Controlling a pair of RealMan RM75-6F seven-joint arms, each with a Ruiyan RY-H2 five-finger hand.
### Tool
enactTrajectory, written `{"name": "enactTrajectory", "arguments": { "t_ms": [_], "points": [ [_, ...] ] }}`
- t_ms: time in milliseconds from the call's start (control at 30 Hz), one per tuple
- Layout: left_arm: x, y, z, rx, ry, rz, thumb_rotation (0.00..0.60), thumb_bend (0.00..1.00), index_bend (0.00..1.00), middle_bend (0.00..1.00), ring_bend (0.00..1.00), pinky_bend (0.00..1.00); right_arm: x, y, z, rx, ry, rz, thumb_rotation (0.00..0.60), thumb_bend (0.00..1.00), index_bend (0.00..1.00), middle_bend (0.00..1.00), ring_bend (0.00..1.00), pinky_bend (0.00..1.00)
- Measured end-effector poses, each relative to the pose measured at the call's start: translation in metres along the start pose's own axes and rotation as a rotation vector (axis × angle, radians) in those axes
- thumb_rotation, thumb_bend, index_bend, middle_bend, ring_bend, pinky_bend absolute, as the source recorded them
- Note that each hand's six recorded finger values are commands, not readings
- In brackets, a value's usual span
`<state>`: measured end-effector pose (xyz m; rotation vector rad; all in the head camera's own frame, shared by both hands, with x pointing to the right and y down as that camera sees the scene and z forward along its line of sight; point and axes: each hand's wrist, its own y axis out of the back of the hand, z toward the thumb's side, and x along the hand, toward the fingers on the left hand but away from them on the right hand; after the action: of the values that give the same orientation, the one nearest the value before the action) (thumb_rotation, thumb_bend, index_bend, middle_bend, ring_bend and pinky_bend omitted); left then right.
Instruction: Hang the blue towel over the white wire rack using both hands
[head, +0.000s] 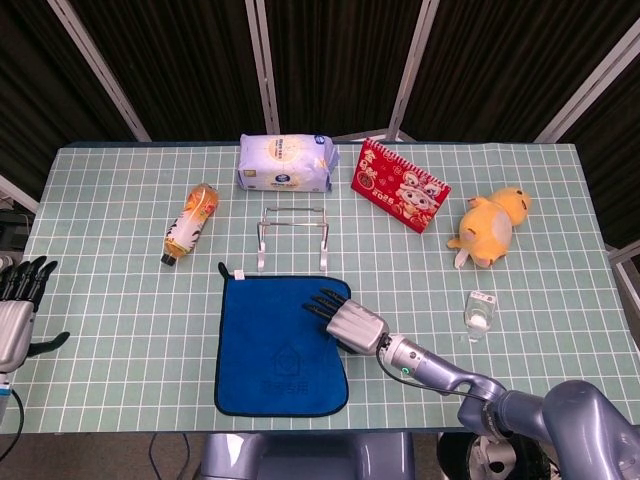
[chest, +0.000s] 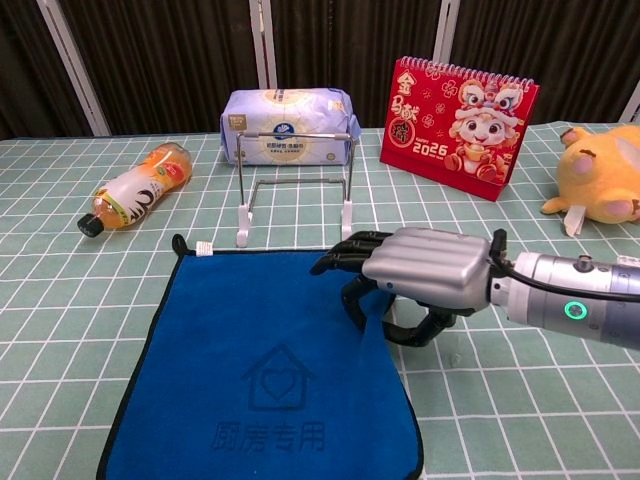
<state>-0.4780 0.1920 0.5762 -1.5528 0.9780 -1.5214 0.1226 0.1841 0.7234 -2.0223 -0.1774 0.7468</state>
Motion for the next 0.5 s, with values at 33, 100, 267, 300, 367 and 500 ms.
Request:
{"name": "enactTrajectory", "arguments": {
  "t_ms": [33, 100, 267, 300, 367, 500],
  "points": [
    [0.001, 0.000, 0.002, -0.005, -0.013, -0.001, 0.600, 0.12, 0.17, 0.00, 0.00, 0.00, 0.000, 0.000, 0.000, -0.014, -0.002, -0.001, 0.600, 0.56, 0.56, 0.08, 0.00, 0.02],
    [0.006, -0.001, 0.009, -0.009, -0.054, -0.001, 0.600, 0.24, 0.32, 0.00, 0.00, 0.00, 0.000, 0.000, 0.000, -0.029, -0.006, -0.004, 0.600, 0.56, 0.57, 0.08, 0.00, 0.02],
    [0.022, -0.006, 0.030, 0.028, -0.199, 0.004, 0.600, 0.26, 0.39, 0.00, 0.00, 0.00, 0.000, 0.002, 0.001, -0.048, -0.008, -0.011, 0.600, 0.56, 0.58, 0.09, 0.00, 0.03],
    [0.025, -0.008, 0.034, 0.038, -0.228, 0.003, 0.600, 0.26, 0.39, 0.00, 0.00, 0.00, 0.000, 0.003, 0.001, -0.051, -0.009, -0.012, 0.600, 0.56, 0.58, 0.09, 0.00, 0.03],
    [0.034, -0.013, 0.043, 0.063, -0.295, -0.004, 0.600, 0.26, 0.40, 0.00, 0.00, 0.00, -0.001, 0.004, 0.002, -0.055, -0.014, -0.014, 0.600, 0.56, 0.58, 0.10, 0.00, 0.04],
    [0.050, -0.027, 0.059, 0.072, -0.403, -0.021, 0.600, 0.26, 0.40, 0.00, 0.00, 0.00, -0.002, 0.006, 0.002, -0.066, -0.025, -0.023, 0.600, 0.56, 0.58, 0.11, 0.00, 0.05]
  ]
}}
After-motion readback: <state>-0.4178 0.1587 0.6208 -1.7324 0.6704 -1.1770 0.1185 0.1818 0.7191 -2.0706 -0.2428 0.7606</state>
